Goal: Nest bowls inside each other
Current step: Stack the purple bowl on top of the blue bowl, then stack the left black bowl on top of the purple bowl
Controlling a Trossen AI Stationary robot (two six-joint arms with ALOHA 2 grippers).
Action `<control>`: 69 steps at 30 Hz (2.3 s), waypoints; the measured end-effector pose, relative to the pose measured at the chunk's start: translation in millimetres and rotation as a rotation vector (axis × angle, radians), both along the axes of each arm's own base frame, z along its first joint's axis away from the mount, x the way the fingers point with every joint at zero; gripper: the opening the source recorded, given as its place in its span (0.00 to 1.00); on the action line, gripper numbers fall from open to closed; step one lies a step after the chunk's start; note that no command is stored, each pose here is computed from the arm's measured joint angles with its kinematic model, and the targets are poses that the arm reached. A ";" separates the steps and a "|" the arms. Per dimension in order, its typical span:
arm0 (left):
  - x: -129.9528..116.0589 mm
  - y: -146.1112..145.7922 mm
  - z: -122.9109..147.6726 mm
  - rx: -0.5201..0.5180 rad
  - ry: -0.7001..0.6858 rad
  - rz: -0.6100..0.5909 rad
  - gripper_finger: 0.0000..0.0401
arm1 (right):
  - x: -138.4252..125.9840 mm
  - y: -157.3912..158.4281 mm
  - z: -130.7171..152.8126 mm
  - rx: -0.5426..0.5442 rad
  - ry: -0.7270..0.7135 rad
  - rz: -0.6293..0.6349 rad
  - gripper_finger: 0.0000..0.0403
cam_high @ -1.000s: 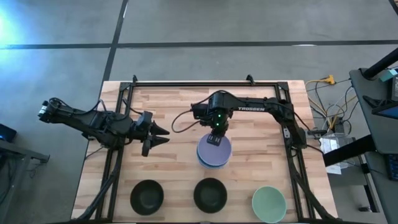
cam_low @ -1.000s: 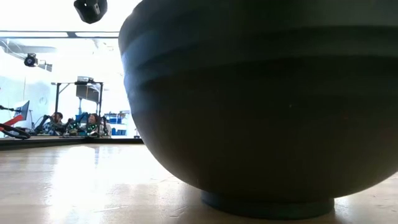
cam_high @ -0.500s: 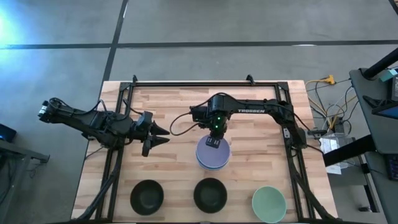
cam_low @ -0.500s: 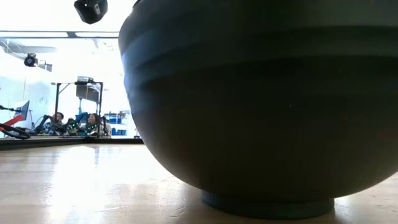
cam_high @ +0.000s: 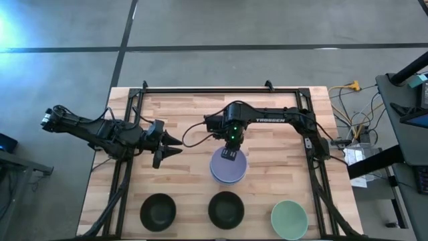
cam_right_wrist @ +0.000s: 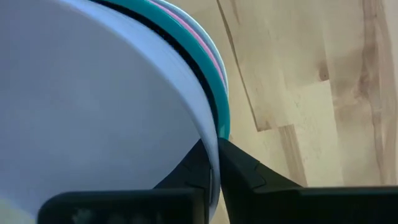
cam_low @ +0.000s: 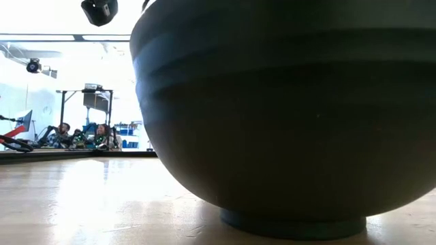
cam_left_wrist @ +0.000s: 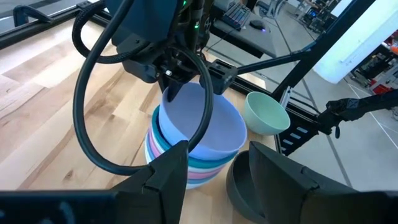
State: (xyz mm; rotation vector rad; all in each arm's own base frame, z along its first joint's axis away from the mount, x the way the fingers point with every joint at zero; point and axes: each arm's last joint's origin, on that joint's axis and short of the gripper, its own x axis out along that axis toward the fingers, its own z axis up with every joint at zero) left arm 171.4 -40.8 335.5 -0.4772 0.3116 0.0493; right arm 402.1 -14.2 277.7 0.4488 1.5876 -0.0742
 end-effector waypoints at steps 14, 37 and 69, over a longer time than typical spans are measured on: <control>0.0 0.0 0.0 0.001 0.000 -0.001 0.38 | -5.6 0.3 14.2 -0.003 -0.038 -0.012 0.33; 0.0 0.0 -0.1 0.001 0.000 -0.001 0.38 | -18.7 28.2 53.5 -0.042 -0.298 0.059 0.12; -12.3 -11.2 -14.0 -0.240 0.224 -0.244 0.38 | -36.7 12.9 79.9 -0.036 -0.406 -0.041 0.02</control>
